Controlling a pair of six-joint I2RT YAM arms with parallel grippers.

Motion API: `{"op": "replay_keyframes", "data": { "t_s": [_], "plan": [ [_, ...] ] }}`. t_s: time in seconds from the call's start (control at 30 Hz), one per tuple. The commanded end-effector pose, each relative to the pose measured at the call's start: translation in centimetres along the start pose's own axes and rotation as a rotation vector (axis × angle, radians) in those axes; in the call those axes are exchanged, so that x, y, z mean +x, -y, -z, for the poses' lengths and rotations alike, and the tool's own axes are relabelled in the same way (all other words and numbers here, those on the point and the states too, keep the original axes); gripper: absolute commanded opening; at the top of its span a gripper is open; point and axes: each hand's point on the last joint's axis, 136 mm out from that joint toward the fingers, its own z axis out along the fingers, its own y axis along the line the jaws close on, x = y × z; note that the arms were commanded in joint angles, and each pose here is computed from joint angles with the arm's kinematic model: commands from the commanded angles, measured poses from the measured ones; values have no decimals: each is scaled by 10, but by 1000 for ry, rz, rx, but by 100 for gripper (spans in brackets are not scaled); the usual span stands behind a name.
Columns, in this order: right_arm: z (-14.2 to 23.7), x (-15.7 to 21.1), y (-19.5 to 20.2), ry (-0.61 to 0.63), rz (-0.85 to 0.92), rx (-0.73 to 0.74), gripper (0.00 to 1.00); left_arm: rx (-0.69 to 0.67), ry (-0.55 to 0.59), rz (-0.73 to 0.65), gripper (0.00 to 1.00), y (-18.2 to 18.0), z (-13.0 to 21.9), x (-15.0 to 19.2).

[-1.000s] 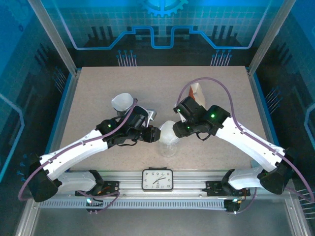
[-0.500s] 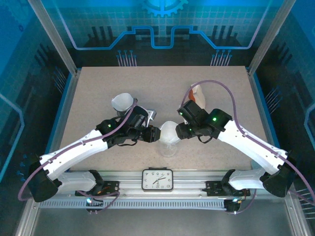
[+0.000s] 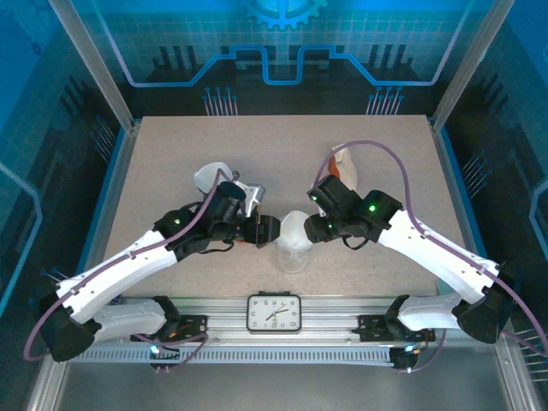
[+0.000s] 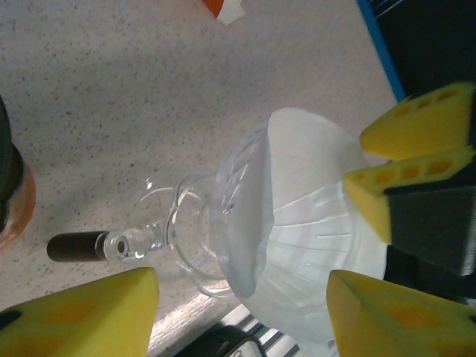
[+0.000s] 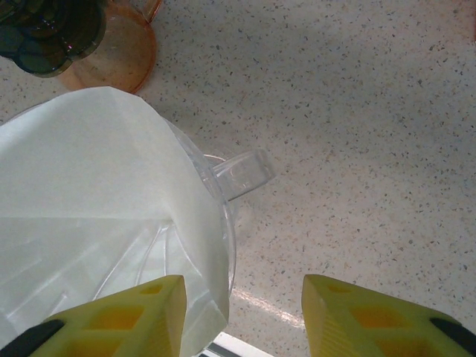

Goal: Place the coffee filter in the dripper

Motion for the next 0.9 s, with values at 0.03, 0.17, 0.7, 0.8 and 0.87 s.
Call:
{"op": "replay_keyframes", "data": {
  "t_s": [0.03, 0.17, 0.7, 0.8, 0.87],
  "plan": [
    [0, -1, -5, 2, -10, -13, 47, 135, 12, 67, 67, 12, 1, -8],
    [0, -1, -5, 2, -8, -11, 47, 113, -42, 54, 70, 8, -10, -2],
    [-2, 1, -5, -10, -10, -7, 48, -8, -128, 59, 42, -20, -24, 18],
    [-2, 2, -5, -11, -12, -6, 48, -42, -129, 66, 38, -27, -25, 20],
    [-1, 1, -5, -10, -13, -7, 48, -46, -123, 66, 38, -28, -23, 20]
  ]
}}
